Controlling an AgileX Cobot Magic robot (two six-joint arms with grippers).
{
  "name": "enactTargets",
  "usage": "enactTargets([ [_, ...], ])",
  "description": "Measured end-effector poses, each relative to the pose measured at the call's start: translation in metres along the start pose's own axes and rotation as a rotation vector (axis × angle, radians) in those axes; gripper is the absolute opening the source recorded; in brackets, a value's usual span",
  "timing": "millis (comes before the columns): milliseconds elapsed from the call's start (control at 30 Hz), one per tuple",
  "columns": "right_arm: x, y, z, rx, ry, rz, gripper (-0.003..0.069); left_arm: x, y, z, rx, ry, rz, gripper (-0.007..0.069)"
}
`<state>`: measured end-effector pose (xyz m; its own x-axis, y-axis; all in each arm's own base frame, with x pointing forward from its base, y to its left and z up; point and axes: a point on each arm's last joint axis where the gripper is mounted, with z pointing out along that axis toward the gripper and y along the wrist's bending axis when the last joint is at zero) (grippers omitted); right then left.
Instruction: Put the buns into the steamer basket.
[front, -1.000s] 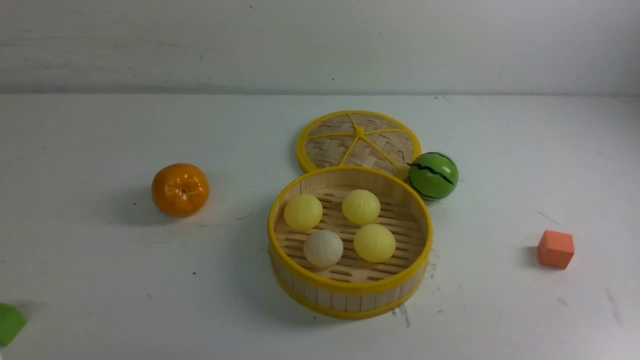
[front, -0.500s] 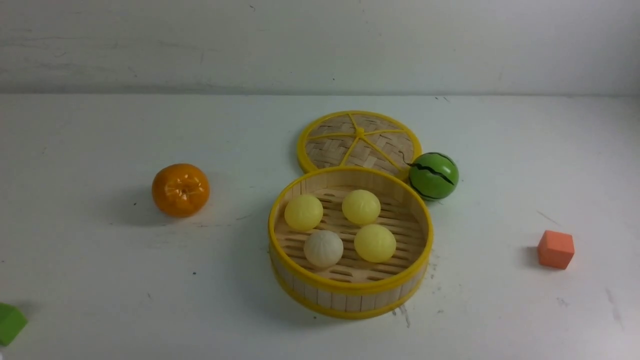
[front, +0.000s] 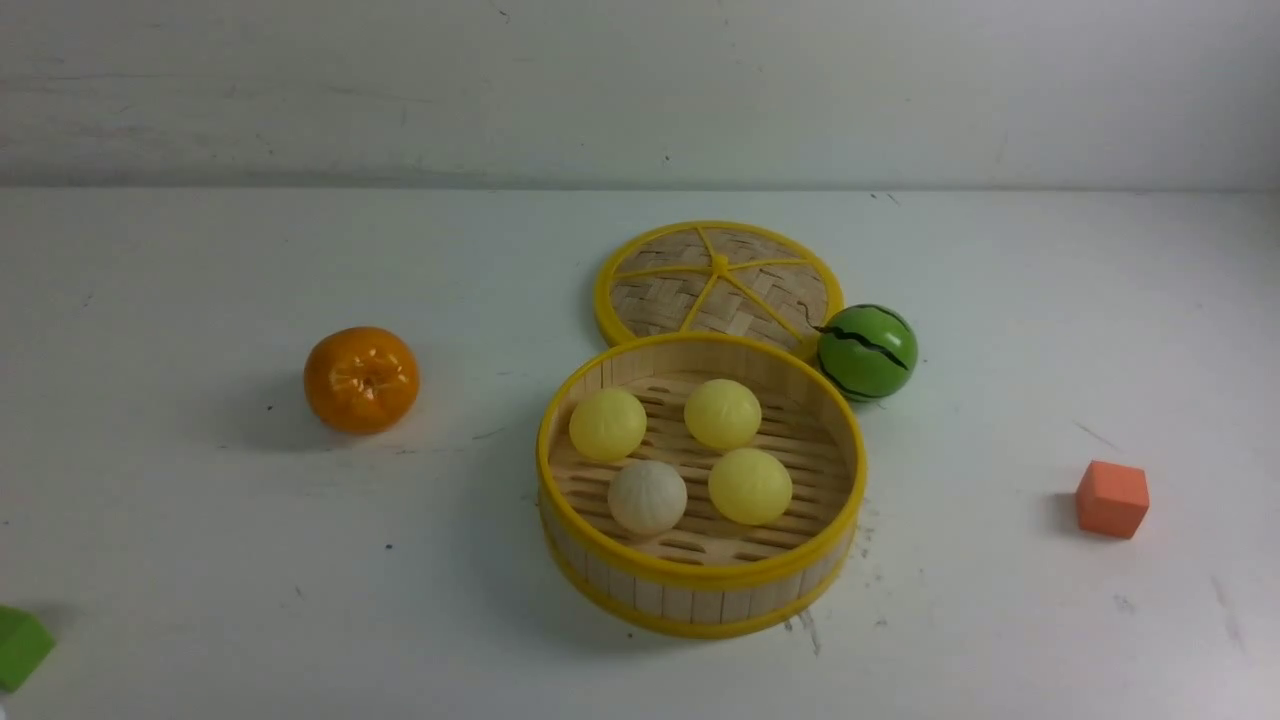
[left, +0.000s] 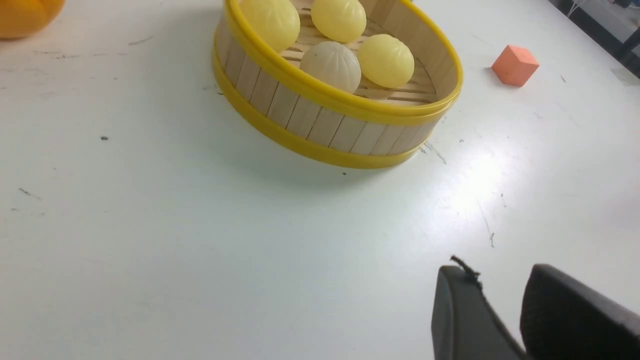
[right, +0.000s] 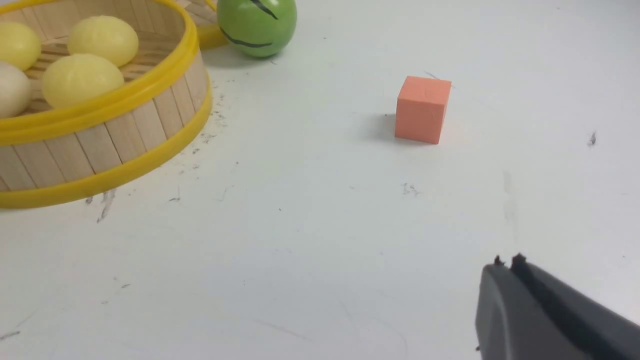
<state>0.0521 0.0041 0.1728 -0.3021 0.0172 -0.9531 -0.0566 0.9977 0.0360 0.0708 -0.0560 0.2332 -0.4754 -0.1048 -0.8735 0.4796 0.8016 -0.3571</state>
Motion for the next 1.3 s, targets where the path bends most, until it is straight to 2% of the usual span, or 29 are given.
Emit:
enactTargets([
  [100, 0.000, 0.000, 0.000, 0.000, 0.000, 0.000, -0.0007, 0.000, 0.000, 0.000, -0.001, 0.000, 0.002, 0.0184],
  [200, 0.000, 0.000, 0.000, 0.000, 0.001, 0.000, -0.0004, -0.001, 0.003, 0.001, -0.026, -0.044, 0.124, 0.0185],
  [333, 0.000, 0.000, 0.000, 0.000, 0.001, 0.000, -0.0003, 0.000, 0.016, 0.000, -0.127, -0.137, 0.230, 0.0186],
  [467, 0.000, 0.000, 0.000, 0.000, 0.001, 0.000, -0.0003, 0.003, 0.026, -0.012, -0.233, -0.270, 0.139, 0.0165],
  [567, 0.000, 0.000, 0.000, 0.000, 0.001, 0.000, 0.0000, 0.011, 0.032, -0.023, -0.294, -0.380, 0.040, 0.0101],
  [633, 0.000, 0.000, 0.000, 0.000, 0.001, 0.000, 0.0001, 0.023, 0.037, -0.027, -0.320, -0.433, -0.018, 0.0031],
  [667, 0.000, 0.000, 0.000, 0.000, 0.001, 0.000, 0.0001, 0.025, 0.038, -0.026, -0.325, -0.429, -0.025, 0.0025],
  [700, 0.000, 0.000, 0.000, 0.000, 0.001, 0.000, 0.0001, 0.036, 0.042, -0.025, -0.346, -0.414, -0.079, -0.0014],
  [800, 0.000, 0.000, 0.000, 0.000, 0.000, 0.000, 0.0003, 0.046, 0.045, -0.022, -0.368, -0.336, -0.138, -0.0013],
  [867, 0.000, 0.000, 0.000, 0.000, 0.000, 0.000, 0.0006, 0.059, 0.048, -0.019, -0.393, -0.213, -0.182, -0.0013],
  [1300, 0.000, 0.000, 0.000, 0.000, 0.000, 0.000, 0.0021, 0.060, 0.048, -0.019, -0.394, -0.205, -0.189, -0.0013],
])
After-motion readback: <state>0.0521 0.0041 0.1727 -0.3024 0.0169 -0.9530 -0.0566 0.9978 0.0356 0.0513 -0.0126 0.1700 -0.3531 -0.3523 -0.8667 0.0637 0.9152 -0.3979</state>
